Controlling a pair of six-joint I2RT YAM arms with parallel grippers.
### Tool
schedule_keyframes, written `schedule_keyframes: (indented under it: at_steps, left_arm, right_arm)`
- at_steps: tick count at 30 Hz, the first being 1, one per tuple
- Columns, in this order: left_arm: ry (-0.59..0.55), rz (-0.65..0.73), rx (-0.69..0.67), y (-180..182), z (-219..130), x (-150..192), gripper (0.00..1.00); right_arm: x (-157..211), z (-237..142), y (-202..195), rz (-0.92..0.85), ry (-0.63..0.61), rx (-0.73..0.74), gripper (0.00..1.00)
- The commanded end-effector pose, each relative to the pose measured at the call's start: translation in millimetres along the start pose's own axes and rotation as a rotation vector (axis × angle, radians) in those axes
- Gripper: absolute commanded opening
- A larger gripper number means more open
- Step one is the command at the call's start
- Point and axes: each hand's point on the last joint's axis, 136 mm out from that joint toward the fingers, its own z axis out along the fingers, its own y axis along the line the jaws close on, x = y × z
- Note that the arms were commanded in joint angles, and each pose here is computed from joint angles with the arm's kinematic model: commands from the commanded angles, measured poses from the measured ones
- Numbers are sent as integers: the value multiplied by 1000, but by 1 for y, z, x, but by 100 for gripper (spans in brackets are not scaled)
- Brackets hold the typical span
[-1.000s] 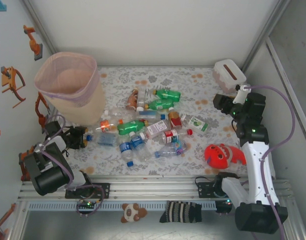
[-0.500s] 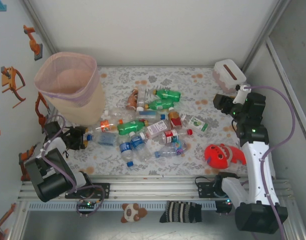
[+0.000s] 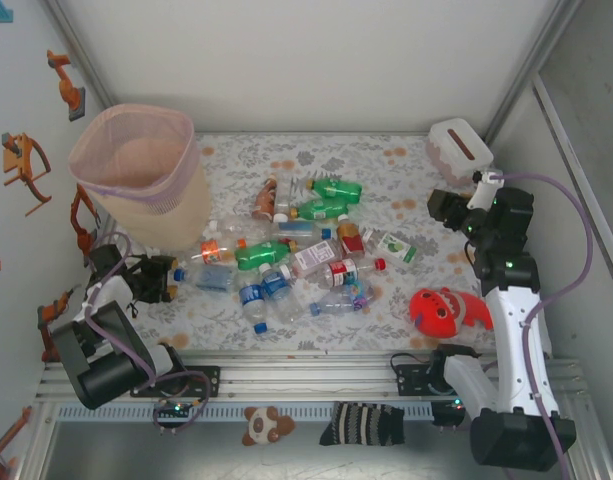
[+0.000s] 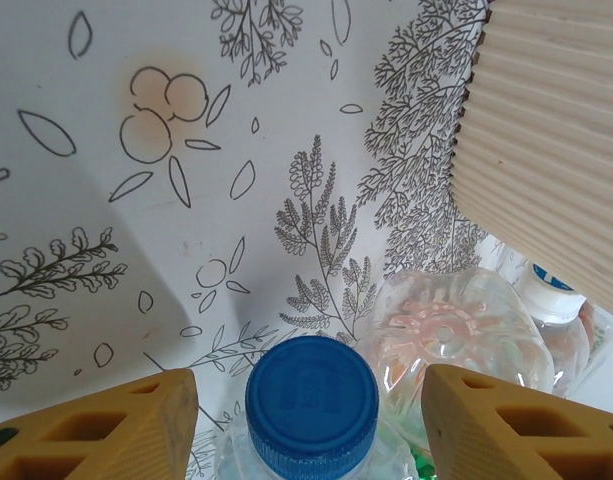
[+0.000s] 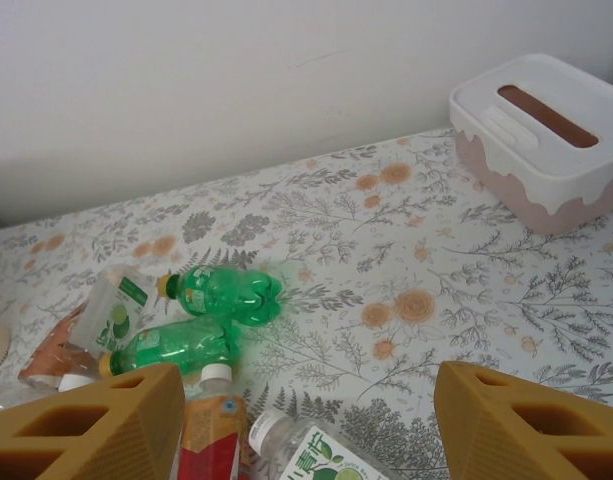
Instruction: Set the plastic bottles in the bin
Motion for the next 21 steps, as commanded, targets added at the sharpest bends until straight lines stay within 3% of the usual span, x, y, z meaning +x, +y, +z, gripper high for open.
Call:
schedule_keyframes:
  at_steps: [1,21]
  left_arm:
    - [38,-8,6,1,4,5,60]
    - [66,3,11,-5,14,7,41]
  right_arm:
    - [-13,-8,3,-24,-42,6,66]
    - [-15,-7,4,-22,-42,3,66]
